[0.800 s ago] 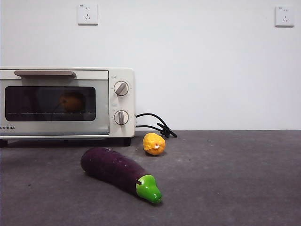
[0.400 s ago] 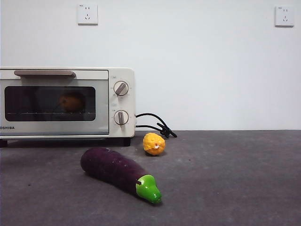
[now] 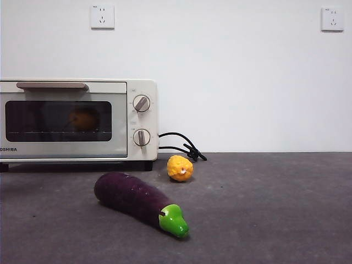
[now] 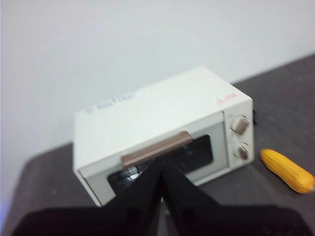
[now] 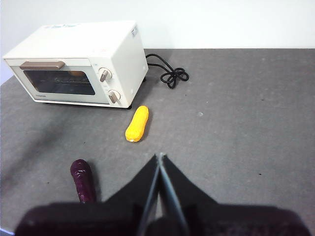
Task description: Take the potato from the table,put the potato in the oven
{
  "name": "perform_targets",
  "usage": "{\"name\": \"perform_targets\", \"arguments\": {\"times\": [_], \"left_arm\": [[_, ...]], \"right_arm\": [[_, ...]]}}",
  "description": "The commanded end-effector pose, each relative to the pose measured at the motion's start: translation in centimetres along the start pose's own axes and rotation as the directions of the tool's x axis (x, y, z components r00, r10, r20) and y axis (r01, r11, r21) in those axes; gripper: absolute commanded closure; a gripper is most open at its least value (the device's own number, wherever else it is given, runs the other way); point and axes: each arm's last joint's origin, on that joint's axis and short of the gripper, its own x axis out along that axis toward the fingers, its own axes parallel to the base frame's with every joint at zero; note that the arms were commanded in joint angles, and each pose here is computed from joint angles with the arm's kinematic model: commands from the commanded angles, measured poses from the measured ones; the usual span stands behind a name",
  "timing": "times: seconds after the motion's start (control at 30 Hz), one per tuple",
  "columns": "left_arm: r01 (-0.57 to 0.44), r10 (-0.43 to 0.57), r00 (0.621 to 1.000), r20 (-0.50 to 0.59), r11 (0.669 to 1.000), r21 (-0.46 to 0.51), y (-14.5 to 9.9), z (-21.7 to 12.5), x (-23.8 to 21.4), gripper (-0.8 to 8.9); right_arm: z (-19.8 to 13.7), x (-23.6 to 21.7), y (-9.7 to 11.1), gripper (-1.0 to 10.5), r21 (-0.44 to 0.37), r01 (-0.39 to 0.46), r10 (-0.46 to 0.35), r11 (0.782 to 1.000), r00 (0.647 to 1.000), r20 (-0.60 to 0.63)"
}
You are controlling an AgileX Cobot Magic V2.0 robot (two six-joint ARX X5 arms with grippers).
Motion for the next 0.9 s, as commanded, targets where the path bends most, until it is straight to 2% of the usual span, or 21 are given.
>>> {"name": "perform_targets", "arguments": {"times": [0.03, 0.17, 0.3, 0.4, 0.67, 0.9], "left_arm": [[-0.037, 0.036, 0.998, 0.055, 0.999, 0.025, -0.4, -2.9, 0.2, 8.17], [-0.030, 0.034, 0.988, 0.151, 0.999, -0.028, -1.4, -7.3, 0.4, 8.17], [-0.065, 0.077, 0.981, 0.178, 0.995, -0.076, -2.4, -11.8, 0.4, 8.17], [-0.075, 0.090, 0.983, 0.162, 0.992, -0.101, -2.9, -14.4, 0.7, 8.17], [-0.128, 0.148, 0.987, 0.061, 0.958, -0.257, -3.6, -19.6, 1.8, 8.17], [-0.137, 0.150, 0.988, 0.029, 0.954, -0.266, -4.1, -22.4, 2.3, 8.17]], "right_arm": [[-0.2, 0.1, -0.1, 9.5, -0.014, 0.013, -0.013, 1.000, 1.000, -0.011], [-0.2, 0.1, -0.1, 9.5, -0.014, 0.013, -0.013, 1.000, 1.000, -0.011], [-0.2, 0.1, -0.1, 9.5, -0.014, 0.013, -0.013, 1.000, 1.000, -0.011], [-0.2, 0.1, -0.1, 9.5, -0.014, 0.013, -0.013, 1.000, 1.000, -0.011], [-0.2, 0.1, -0.1, 9.5, -0.014, 0.013, -0.013, 1.000, 1.000, -0.011], [-0.2, 0.1, -0.1, 9.5, -0.014, 0.013, -0.013, 1.000, 1.000, -0.011]]}}
